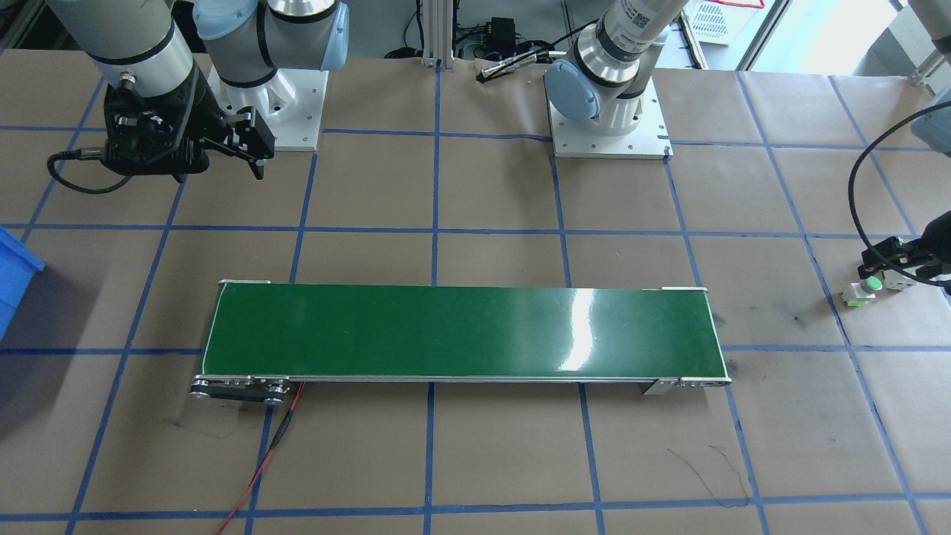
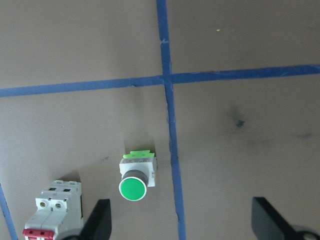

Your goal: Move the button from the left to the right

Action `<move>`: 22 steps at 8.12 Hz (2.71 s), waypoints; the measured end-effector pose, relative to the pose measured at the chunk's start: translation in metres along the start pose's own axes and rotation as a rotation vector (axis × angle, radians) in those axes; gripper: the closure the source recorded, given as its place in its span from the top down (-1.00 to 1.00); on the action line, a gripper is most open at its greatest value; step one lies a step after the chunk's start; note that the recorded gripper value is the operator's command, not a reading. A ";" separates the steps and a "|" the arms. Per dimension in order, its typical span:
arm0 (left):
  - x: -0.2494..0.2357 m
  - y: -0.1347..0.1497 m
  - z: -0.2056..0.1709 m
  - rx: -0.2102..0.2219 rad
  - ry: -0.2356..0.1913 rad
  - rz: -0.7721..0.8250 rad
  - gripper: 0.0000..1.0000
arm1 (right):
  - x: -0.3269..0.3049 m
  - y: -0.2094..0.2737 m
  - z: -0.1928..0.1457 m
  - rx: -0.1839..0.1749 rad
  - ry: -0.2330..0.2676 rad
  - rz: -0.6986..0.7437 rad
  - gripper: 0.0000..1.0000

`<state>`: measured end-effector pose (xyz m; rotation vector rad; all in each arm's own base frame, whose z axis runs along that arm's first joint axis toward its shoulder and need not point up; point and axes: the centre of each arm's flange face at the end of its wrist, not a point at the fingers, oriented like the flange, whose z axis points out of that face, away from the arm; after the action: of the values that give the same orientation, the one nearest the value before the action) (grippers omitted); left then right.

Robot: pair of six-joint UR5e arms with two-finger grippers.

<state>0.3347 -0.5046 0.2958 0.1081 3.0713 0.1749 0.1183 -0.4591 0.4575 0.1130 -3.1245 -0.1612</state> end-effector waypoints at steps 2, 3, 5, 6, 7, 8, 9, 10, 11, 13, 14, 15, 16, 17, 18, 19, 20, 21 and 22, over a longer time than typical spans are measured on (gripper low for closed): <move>-0.024 0.000 0.034 -0.003 0.004 0.006 1.00 | 0.000 0.000 0.000 0.000 0.001 0.000 1.00; -0.029 -0.001 0.046 -0.007 0.011 0.009 1.00 | 0.000 0.000 0.000 0.000 0.002 -0.001 1.00; -0.033 -0.003 0.059 -0.015 0.022 0.009 1.00 | 0.000 0.000 0.000 0.000 0.002 -0.001 1.00; -0.034 -0.005 0.068 -0.017 0.025 0.008 1.00 | 0.000 0.000 0.000 -0.001 0.001 -0.002 1.00; -0.036 -0.008 0.078 -0.020 0.027 0.007 1.00 | 0.000 0.000 0.000 -0.001 0.000 -0.002 1.00; -0.038 -0.009 0.087 -0.024 0.031 0.006 1.00 | 0.000 0.000 0.001 -0.001 0.000 -0.002 1.00; -0.038 -0.010 0.094 -0.029 0.037 0.006 1.00 | 0.000 -0.001 0.001 -0.002 0.000 -0.002 1.00; -0.039 -0.011 0.100 -0.034 0.044 0.007 1.00 | 0.000 -0.001 0.001 -0.003 0.000 -0.002 1.00; -0.040 -0.011 0.107 -0.041 0.051 0.007 1.00 | 0.000 -0.001 0.001 -0.003 0.000 -0.002 1.00; -0.047 -0.005 0.113 -0.051 0.057 -0.003 0.78 | 0.000 -0.001 0.002 -0.004 0.000 -0.002 1.00; -0.049 -0.003 0.115 -0.059 0.054 -0.007 0.46 | 0.000 -0.001 0.002 -0.004 0.000 -0.002 1.00; -0.050 -0.002 0.116 -0.065 0.053 -0.010 0.03 | 0.000 -0.002 0.002 -0.005 0.000 -0.002 1.00; -0.049 -0.001 0.118 -0.068 0.055 -0.015 -0.25 | 0.000 -0.002 0.002 -0.005 0.000 -0.002 1.00; -0.049 -0.001 0.119 -0.070 0.056 -0.020 -0.92 | 0.000 -0.002 0.002 -0.005 0.000 -0.002 1.00; -0.048 0.000 0.117 -0.070 0.055 -0.023 -1.00 | 0.000 -0.002 0.002 -0.005 0.000 -0.002 1.00; -0.048 0.000 0.114 -0.068 0.051 -0.025 -1.00 | 0.000 -0.002 0.002 -0.005 -0.001 -0.002 1.00; -0.048 0.001 0.110 -0.069 0.050 -0.025 -1.00 | 0.000 -0.002 0.002 -0.005 -0.001 -0.002 1.00; -0.047 0.003 0.106 -0.070 0.052 -0.022 -1.00 | 0.000 -0.002 0.002 -0.005 -0.001 -0.002 1.00; -0.046 0.004 0.095 -0.068 0.051 -0.019 -1.00 | 0.000 -0.002 0.002 -0.004 -0.001 -0.002 1.00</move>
<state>0.3868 -0.4930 0.2047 0.0714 3.1121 0.2849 0.1183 -0.4611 0.4549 0.1156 -3.1251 -0.1682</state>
